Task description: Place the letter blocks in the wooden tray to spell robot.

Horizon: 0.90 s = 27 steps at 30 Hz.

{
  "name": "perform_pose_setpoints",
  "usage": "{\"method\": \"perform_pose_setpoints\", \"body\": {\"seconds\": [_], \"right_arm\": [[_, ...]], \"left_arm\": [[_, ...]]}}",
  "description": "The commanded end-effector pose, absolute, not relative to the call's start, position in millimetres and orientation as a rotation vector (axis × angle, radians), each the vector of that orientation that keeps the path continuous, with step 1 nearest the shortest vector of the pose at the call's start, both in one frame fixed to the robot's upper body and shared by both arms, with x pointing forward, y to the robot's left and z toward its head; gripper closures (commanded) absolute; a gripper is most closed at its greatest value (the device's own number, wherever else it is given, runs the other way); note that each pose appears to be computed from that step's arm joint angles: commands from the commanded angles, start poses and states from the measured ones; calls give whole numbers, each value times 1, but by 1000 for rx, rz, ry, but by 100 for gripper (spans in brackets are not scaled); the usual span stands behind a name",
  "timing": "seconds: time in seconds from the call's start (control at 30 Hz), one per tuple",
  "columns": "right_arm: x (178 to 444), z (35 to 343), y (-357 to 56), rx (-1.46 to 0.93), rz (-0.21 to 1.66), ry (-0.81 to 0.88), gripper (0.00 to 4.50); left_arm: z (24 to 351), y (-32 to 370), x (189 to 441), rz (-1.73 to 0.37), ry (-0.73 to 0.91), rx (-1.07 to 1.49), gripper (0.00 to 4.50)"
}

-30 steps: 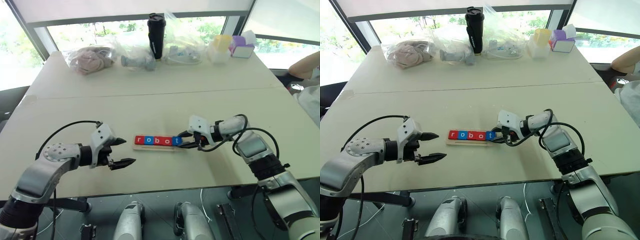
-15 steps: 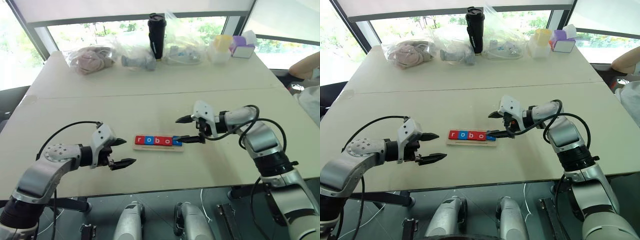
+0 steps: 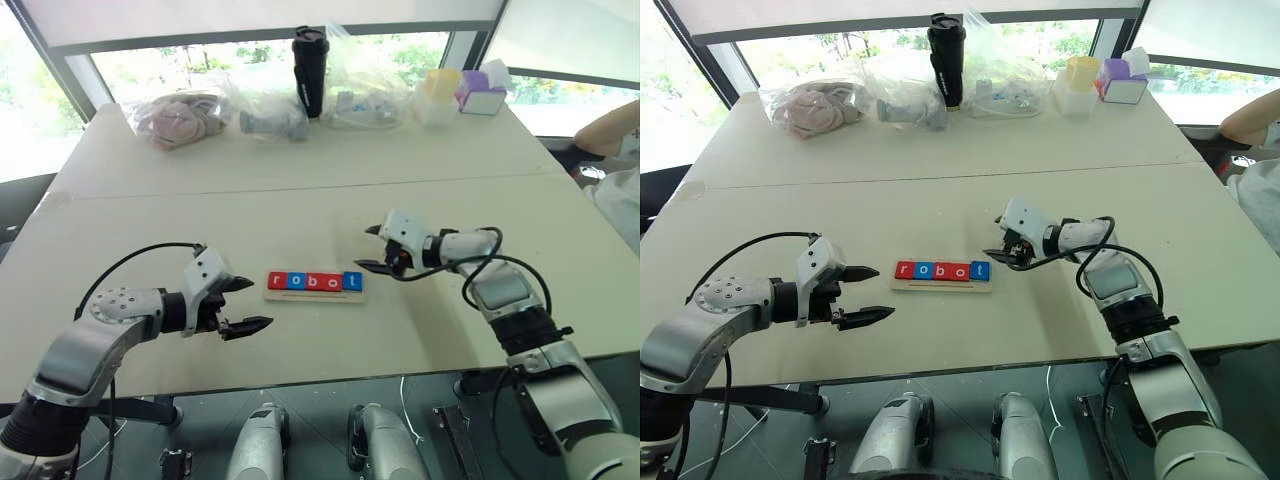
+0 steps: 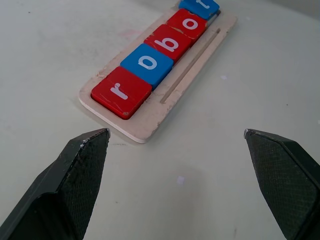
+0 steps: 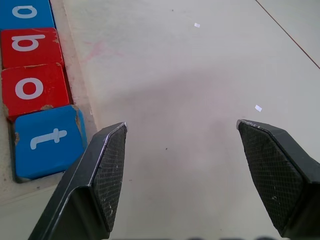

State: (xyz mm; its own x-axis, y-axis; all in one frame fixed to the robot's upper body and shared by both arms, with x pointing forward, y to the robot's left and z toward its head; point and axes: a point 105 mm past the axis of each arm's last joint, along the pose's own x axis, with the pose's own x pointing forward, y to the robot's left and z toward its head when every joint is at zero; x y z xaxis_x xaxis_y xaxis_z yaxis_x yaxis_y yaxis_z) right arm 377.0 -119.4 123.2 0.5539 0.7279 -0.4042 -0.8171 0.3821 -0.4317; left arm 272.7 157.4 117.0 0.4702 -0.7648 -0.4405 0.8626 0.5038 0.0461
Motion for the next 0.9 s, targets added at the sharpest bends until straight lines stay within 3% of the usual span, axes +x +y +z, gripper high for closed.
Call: {"method": "perform_pose_setpoints", "body": {"seconds": [0.03,0.37,0.6,0.9], "right_arm": [[372,133,-111,-658,1044,108,90],[361,130,-109,-649,1093,125,90],[376,196,-140,-509,832,-69,90],[299,186,-162,-228,790,58,90]], "left_arm": [[127,157,274,-1014,347,304,0],[126,157,274,-1011,348,303,0],[135,170,277,-946,316,264,0],[136,205,259,-875,366,224,0]]}}
